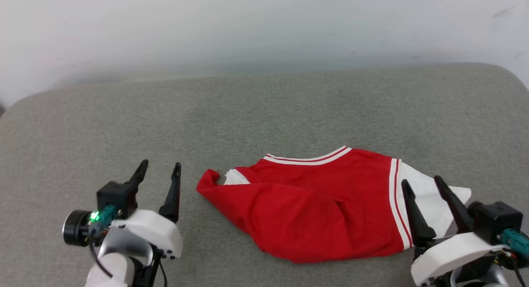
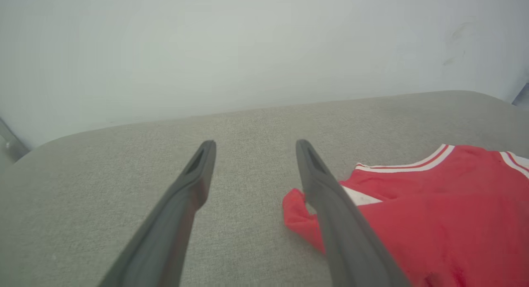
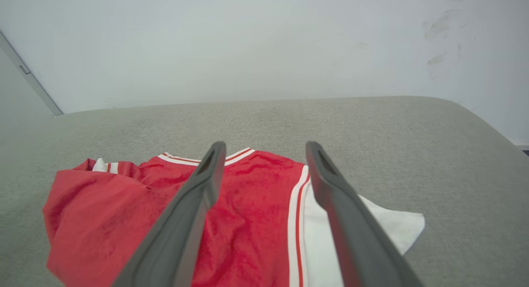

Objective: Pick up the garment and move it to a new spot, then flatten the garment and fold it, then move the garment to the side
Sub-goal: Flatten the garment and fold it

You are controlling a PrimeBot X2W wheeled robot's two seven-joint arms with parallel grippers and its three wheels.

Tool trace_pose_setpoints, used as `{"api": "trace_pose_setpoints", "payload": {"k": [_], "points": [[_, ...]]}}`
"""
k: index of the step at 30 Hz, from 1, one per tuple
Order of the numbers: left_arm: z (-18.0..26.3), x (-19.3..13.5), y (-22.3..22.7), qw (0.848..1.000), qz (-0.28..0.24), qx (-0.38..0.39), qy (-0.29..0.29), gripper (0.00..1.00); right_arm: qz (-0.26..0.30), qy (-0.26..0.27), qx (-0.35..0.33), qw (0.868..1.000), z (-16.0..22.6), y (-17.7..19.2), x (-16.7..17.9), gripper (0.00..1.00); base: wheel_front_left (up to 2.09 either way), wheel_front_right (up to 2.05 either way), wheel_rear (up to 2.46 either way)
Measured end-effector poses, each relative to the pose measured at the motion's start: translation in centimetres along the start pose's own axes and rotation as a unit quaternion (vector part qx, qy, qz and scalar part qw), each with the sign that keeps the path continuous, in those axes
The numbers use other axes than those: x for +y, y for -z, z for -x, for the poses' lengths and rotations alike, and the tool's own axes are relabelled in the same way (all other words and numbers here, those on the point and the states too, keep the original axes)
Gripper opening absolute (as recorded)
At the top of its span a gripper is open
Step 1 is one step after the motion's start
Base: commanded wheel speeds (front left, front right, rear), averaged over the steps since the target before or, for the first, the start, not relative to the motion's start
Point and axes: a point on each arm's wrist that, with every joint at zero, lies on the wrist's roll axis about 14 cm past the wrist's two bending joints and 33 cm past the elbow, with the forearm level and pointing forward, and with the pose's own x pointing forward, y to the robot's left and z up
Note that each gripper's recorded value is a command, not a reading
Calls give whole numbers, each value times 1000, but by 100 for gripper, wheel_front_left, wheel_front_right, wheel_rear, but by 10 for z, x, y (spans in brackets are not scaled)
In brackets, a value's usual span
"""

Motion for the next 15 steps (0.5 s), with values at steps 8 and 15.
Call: {"api": "trace_pose_setpoints", "payload": {"k": [8,15], "points": [[-27,-21,46,982,-12,178,68,100,-18,-5,21,1000,-1,12,5,100,0,0,0],[-31,-33,108,932,-22,344,115,100,-28,11,33,999,-15,28,-6,100,0,0,0]]}}
